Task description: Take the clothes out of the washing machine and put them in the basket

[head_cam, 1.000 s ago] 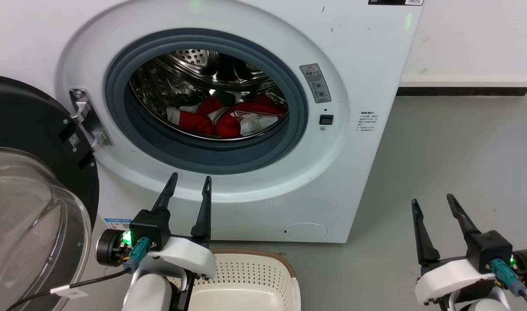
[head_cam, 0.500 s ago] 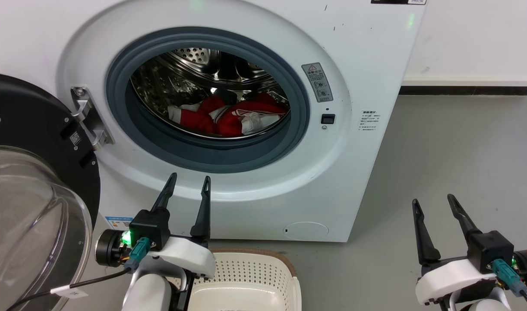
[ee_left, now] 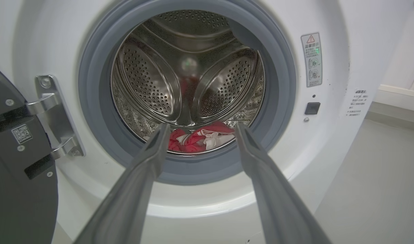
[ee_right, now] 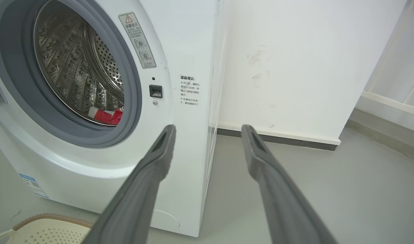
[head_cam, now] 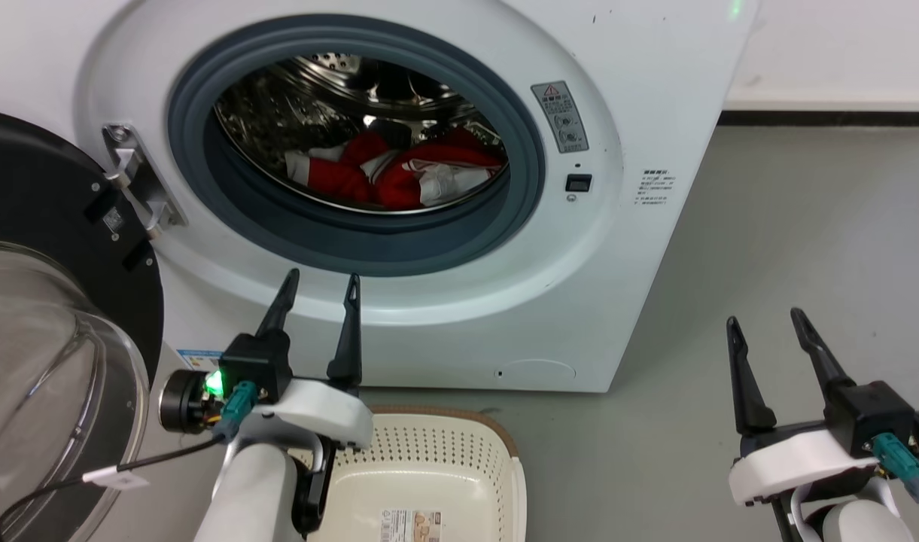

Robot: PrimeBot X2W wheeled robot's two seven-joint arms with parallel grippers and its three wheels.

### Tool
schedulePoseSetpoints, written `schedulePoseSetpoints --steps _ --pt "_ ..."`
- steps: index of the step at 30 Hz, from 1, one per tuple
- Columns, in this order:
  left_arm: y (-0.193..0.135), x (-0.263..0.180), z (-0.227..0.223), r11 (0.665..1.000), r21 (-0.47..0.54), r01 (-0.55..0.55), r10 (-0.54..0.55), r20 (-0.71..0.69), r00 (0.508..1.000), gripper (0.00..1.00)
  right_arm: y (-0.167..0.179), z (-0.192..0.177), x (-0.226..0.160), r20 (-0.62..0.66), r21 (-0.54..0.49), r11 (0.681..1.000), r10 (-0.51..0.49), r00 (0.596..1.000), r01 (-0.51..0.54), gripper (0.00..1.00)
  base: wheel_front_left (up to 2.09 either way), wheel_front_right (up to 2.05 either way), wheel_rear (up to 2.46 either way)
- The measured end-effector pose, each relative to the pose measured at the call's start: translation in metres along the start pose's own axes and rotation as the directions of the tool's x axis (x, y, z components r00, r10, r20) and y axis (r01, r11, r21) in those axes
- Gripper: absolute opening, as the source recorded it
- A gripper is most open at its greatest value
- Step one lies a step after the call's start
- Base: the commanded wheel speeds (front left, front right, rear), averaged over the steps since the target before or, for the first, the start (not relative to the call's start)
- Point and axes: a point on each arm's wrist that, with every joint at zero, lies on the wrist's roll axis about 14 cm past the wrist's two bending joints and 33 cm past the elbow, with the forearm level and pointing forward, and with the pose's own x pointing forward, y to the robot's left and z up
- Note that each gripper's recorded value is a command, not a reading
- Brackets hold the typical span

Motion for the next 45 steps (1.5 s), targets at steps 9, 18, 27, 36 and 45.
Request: schedulePoseSetpoints --steps 9,18,27,36,45 --pt "0.014 0.041 -0.025 0.999 0.002 -0.038 0.038 -0.056 0.998 1.0 -0.002 -0.005 0.022 0.0 0.002 1.0 0.001 1.0 -0.001 1.0 0.0 0.0 0.0" --pt "0.017 0.104 -0.056 1.0 0.02 -0.022 0.024 -0.093 0.995 1.0 -0.007 -0.03 0.045 -0.04 0.012 1.0 -0.006 0.999 0.006 1.0 0.0 0.0 0.0" --pt "0.017 0.166 -0.112 0.999 0.031 -0.009 0.015 -0.181 0.983 1.0 -0.016 -0.069 0.057 -0.108 0.027 0.999 -0.025 0.994 0.028 1.0 0.0 0.0 0.0" --pt "0.011 0.217 -0.156 1.0 0.025 -0.013 0.019 -0.272 0.962 1.0 -0.025 -0.097 0.056 -0.168 0.035 0.998 -0.044 0.985 0.051 1.0 0.0 0.0 0.0" --pt "0.01 0.256 -0.185 1.0 0.024 0.001 0.009 -0.417 0.909 1.0 -0.029 -0.112 0.05 -0.209 0.057 0.996 -0.055 0.976 0.069 1.0 0.0 0.0 0.0"
